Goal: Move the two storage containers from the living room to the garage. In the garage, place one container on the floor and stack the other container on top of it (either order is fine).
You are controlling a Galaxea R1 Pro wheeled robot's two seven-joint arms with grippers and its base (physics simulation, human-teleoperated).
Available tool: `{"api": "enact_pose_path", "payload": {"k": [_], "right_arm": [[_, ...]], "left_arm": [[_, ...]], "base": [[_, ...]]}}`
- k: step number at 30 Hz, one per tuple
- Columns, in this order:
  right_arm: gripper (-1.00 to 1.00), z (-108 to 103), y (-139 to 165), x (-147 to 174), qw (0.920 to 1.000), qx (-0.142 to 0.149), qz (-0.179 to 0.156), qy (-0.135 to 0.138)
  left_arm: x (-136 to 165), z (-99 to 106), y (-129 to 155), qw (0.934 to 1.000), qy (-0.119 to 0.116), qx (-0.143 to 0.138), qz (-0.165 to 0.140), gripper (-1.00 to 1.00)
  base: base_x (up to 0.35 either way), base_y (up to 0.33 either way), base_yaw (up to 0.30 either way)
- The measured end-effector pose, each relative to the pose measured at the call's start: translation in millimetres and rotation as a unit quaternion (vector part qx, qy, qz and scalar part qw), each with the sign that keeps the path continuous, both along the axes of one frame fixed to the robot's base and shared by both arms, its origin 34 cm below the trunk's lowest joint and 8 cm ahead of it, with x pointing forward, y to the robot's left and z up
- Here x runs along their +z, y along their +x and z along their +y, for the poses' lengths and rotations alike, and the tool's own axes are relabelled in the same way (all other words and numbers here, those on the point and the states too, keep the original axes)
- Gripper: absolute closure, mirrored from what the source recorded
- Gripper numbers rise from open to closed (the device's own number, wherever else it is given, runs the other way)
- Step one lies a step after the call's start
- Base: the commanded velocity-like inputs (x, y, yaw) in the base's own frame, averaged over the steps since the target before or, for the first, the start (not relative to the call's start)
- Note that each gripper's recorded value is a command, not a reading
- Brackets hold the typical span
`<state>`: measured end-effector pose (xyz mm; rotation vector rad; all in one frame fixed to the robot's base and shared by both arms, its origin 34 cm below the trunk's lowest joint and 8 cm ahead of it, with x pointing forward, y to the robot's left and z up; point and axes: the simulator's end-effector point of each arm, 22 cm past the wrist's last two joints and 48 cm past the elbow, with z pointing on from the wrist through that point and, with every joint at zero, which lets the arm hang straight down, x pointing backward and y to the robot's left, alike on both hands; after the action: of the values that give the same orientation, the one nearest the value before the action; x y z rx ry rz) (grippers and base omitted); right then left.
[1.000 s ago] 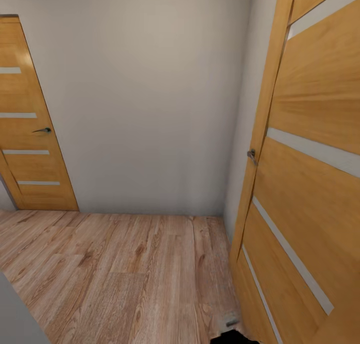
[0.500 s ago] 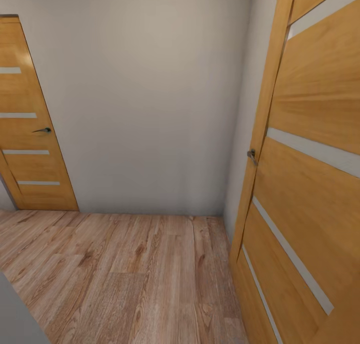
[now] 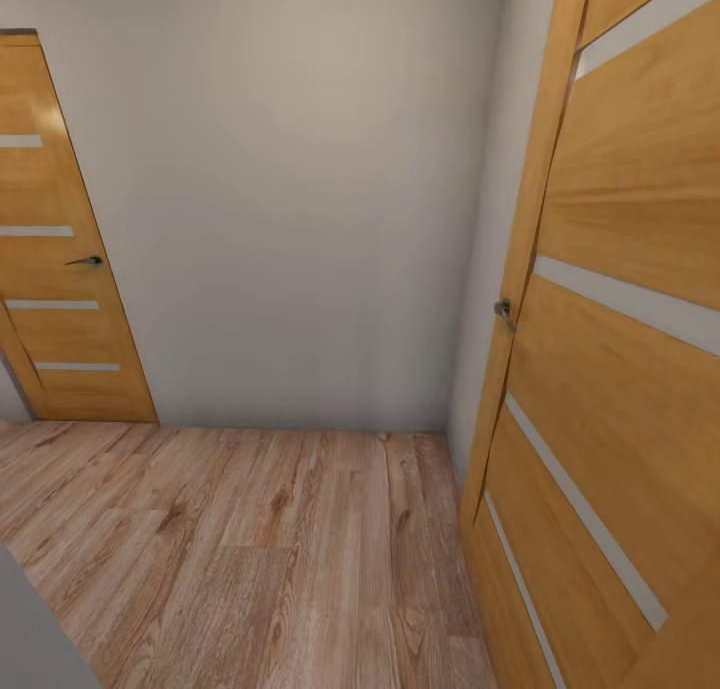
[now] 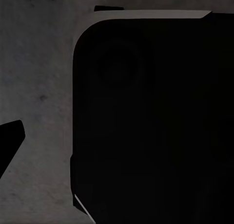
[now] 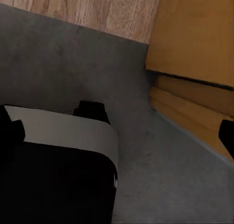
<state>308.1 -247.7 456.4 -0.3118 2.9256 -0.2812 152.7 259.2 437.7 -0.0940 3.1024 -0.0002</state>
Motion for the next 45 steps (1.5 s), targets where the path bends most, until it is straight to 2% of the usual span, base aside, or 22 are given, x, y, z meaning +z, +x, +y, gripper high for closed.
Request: {"api": "enact_pose_path", "payload": {"k": [5, 10, 18, 25, 45], "right_arm": [[-1.0, -6.2, -40.9, -8.7, 0.9996, 0.001, 0.023, 0.016], [-1.0, -8.9, -62.7, -12.7, 0.9987, 0.001, 0.041, 0.031], [-1.0, -10.6, -65.6, -13.4, 0.9985, 0.0, 0.039, 0.039], [-1.0, -5.9, -78.5, -15.4, 0.9973, 0.004, 0.036, 0.064], [-1.0, -10.2, -80.5, -15.6, 0.997, 0.005, 0.038, 0.067]], "left_arm": [[0.0, 0.0, 0.1, 1.0, 0.0, 0.0, 0.0, -1.0], [0.0, 0.0, 0.0, 1.0, 0.0, 0.0, 0.0, -1.0], [0.0, -0.5, 0.1, 1.0, 0.0, 0.0, 0.0, -1.0], [0.0, -1.2, 0.1, 1.0, -0.001, 0.001, 0.0, -1.0], [0.0, -1.3, 0.3, 1.0, -0.001, -0.001, -0.001, -1.0]], "base": [[0.0, 0.0, 0.0], [0.0, 0.0, 0.0], [0.0, 0.0, 0.0], [0.0, 0.0, 0.0], [0.083, 0.0, 0.0]]}}
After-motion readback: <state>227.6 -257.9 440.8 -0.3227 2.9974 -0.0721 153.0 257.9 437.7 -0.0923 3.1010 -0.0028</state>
